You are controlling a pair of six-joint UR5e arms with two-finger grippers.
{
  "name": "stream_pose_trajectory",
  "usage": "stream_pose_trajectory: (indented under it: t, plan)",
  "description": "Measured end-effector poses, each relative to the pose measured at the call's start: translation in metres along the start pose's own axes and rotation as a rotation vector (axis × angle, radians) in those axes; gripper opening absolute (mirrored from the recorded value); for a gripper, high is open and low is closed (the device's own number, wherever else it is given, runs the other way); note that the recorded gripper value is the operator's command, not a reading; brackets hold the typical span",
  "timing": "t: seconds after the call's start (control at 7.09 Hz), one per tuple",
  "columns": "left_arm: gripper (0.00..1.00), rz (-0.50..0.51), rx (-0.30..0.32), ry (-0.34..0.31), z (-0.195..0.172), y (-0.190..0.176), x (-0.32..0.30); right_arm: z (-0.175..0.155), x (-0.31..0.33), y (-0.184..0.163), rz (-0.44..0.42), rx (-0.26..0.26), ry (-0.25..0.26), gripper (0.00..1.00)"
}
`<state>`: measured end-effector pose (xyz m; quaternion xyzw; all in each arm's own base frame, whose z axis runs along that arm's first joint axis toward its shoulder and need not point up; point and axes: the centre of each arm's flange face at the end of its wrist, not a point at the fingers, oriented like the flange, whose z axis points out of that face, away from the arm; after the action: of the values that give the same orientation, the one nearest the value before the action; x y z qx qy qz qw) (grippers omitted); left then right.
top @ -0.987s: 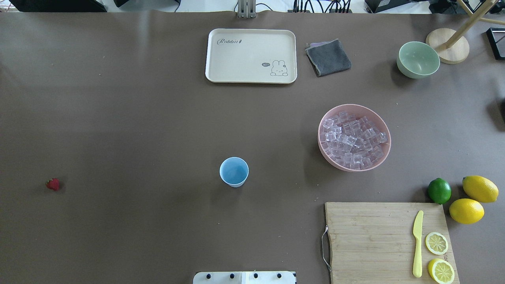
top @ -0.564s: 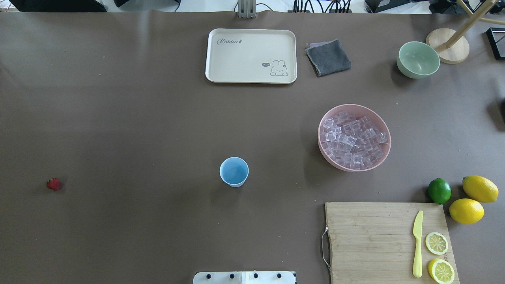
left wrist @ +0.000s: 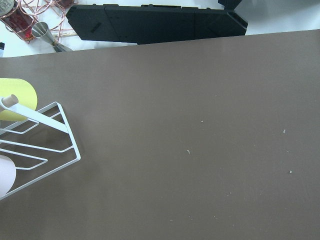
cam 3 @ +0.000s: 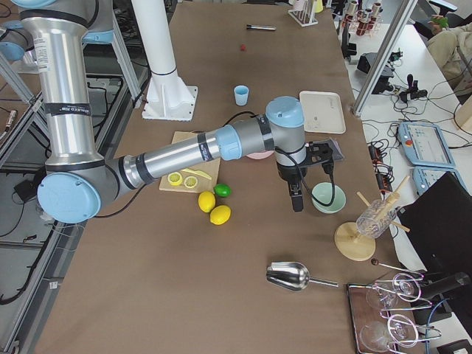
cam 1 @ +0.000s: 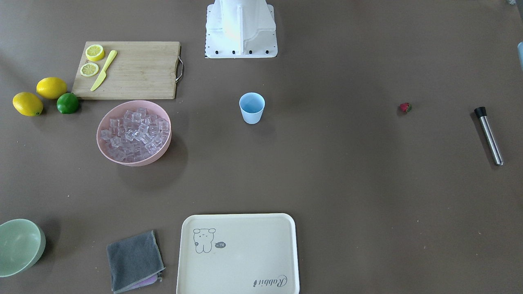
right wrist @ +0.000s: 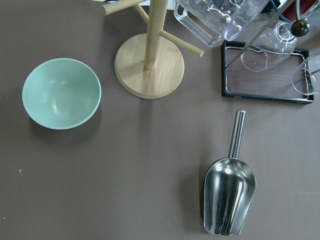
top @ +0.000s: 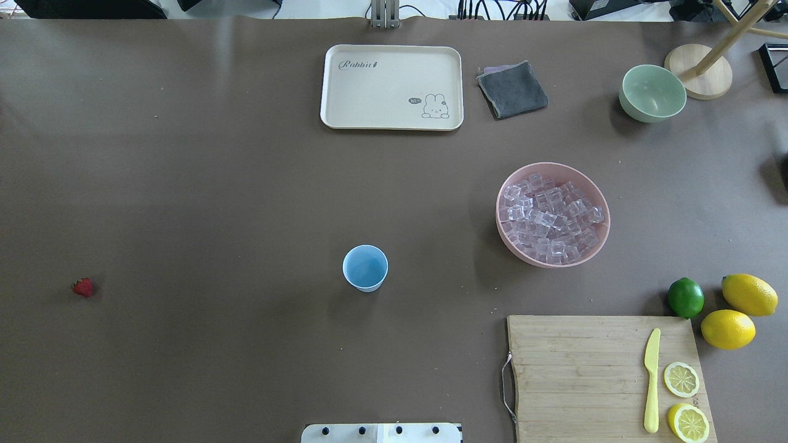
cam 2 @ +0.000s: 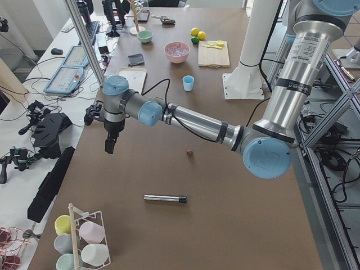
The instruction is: Mash ice and strawberries in cup
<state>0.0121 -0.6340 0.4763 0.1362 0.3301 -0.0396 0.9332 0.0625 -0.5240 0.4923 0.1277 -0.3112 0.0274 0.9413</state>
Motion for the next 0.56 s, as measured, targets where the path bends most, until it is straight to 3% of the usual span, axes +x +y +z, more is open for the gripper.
stream_pose_trajectory:
  t: [0.56]
  plan:
    - [0.98, 0.000, 0.002, 0.000, -0.0014, -0.0005, -0.0012, -0.0040, -0.0023, 0.0013, -0.006, 0.007, 0.002, 1.00]
